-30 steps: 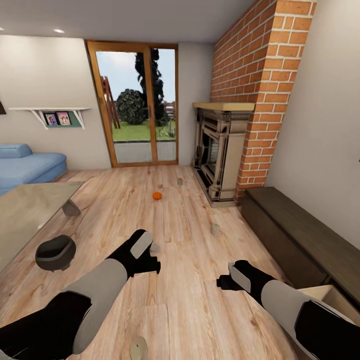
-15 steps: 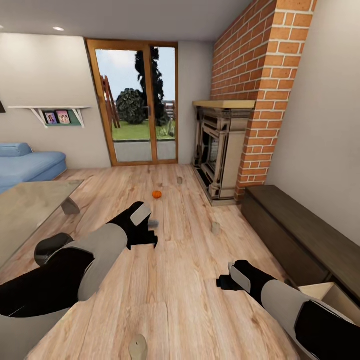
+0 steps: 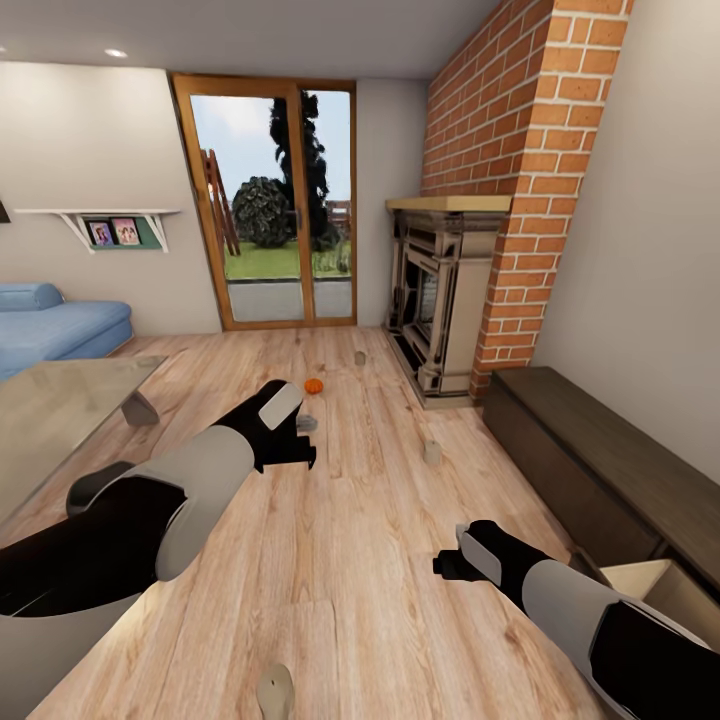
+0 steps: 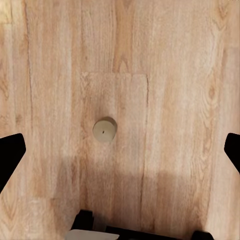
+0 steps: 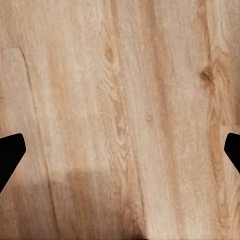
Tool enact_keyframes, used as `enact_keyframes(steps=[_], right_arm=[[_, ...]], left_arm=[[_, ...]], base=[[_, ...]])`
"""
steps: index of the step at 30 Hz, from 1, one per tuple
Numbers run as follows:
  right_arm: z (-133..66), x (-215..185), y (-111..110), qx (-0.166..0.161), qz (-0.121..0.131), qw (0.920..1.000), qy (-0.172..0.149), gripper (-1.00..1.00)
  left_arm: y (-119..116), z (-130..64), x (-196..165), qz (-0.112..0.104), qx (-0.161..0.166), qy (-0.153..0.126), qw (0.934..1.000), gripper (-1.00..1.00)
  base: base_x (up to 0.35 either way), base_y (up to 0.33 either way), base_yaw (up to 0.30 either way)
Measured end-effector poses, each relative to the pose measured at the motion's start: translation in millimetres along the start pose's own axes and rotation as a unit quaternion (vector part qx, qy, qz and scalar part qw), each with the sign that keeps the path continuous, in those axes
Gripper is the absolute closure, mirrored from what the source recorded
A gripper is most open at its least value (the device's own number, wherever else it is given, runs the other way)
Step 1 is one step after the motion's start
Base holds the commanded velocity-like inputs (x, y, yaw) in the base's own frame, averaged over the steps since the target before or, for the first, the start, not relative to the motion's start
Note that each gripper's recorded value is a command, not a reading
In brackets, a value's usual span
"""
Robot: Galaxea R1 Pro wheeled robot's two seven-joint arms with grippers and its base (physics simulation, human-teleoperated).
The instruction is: Place each of the two pumpkins and all three candles from the living room inside a cabinet in the living room (use any cabinet), then make sure every cabinet is closed, and position the cauldron so it is next to a table in the living room.
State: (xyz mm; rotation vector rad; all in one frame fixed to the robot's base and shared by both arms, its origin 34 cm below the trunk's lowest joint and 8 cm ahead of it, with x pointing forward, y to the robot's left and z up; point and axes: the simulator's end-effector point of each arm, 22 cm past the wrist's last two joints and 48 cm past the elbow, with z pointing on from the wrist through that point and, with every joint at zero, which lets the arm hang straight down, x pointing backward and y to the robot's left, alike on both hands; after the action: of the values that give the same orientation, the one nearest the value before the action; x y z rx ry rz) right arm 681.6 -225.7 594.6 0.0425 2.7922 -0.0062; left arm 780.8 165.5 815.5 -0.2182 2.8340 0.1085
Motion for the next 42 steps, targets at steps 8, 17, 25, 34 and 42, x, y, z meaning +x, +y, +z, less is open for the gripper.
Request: enact_keyframes(steps=[8,17,25,34,42], right_arm=[[13.4,7.2,-1.1,0.001,0.001,1.0,0.002,-1.0],[26.5,11.9,6.1,-0.008,0.0,1.0,0.0,-1.0],[33.8,19.8,13.3,-0.028,0.01,0.9994,0.019,-1.0],[45.0,30.8,13.8,-0.044,0.033,0.9977,0.039,-1.0],[59.0,38.8,13.7,-0.045,0.033,0.9976,0.04,-1.0]], left_arm=[[2.2,12.9,3.9,-0.001,-0.006,-0.004,1.0,-1.0],[7.6,28.4,11.1,-0.001,-0.02,-0.003,0.9998,-1.0],[8.3,45.9,21.3,-0.004,-0.021,0.002,0.9998,-1.0],[12.4,73.1,36.6,-0.02,-0.028,0.007,0.9994,-1.0],[14.4,94.6,51.9,-0.023,-0.031,0.017,0.9991,-1.0]], base=[[0.0,0.0,0.0],[0.0,0.0,0.0],[0.0,0.0,0.0],[0.0,0.0,0.0],[0.0,0.0,0.0]])
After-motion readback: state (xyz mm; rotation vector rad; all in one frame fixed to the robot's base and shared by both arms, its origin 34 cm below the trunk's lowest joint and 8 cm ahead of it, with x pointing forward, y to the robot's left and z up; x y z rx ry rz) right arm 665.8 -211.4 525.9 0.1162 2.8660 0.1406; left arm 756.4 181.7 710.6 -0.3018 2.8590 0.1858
